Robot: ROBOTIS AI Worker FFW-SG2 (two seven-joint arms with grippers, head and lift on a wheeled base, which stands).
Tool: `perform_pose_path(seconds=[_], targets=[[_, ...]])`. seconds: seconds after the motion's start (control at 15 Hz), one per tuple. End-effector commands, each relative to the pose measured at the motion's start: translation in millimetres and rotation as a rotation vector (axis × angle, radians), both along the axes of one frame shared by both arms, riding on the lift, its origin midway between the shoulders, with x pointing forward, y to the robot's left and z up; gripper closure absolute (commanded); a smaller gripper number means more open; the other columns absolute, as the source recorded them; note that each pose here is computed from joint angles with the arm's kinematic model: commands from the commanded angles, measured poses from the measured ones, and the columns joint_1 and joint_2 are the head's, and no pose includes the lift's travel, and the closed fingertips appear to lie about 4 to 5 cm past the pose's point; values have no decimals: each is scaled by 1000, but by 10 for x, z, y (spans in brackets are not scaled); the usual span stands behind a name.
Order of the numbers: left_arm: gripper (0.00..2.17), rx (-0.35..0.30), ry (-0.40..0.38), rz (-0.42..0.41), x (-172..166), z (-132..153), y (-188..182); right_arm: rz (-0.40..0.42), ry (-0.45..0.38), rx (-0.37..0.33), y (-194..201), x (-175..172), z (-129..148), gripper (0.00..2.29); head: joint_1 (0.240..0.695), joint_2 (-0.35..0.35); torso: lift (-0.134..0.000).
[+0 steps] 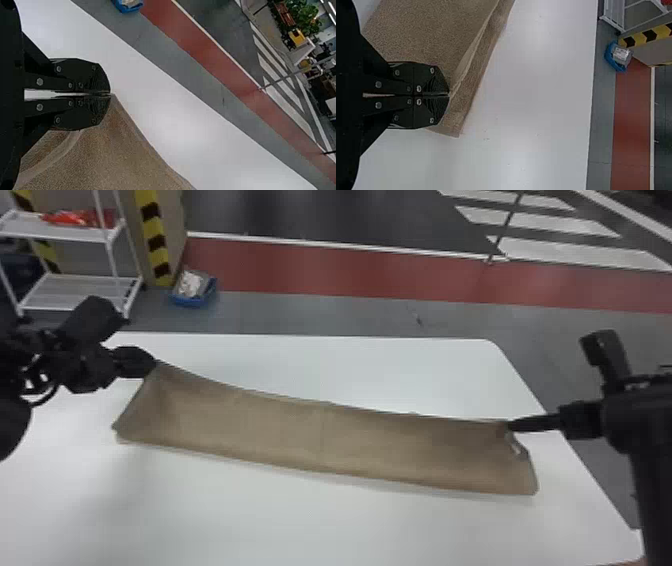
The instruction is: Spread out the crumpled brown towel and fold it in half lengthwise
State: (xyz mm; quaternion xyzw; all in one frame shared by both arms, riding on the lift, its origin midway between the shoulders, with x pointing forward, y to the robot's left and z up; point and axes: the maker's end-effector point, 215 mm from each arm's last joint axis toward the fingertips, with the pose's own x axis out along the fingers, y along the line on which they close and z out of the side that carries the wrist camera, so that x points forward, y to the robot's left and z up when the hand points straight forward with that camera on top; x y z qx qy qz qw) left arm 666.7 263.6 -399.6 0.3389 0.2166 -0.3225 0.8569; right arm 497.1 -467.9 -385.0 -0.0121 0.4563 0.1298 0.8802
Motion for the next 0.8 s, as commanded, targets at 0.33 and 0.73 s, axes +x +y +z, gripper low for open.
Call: perform_pose_path(seconds=[0.33,0.73], targets=[[1075,11,-23,-19,16,9,-67,4,-5,5,51,46,32,1197,695,-191,-124],[1075,11,-26,-34,0,-14,-97,6,-5,-62,-13,192,131,1193,695,-194,-124]])
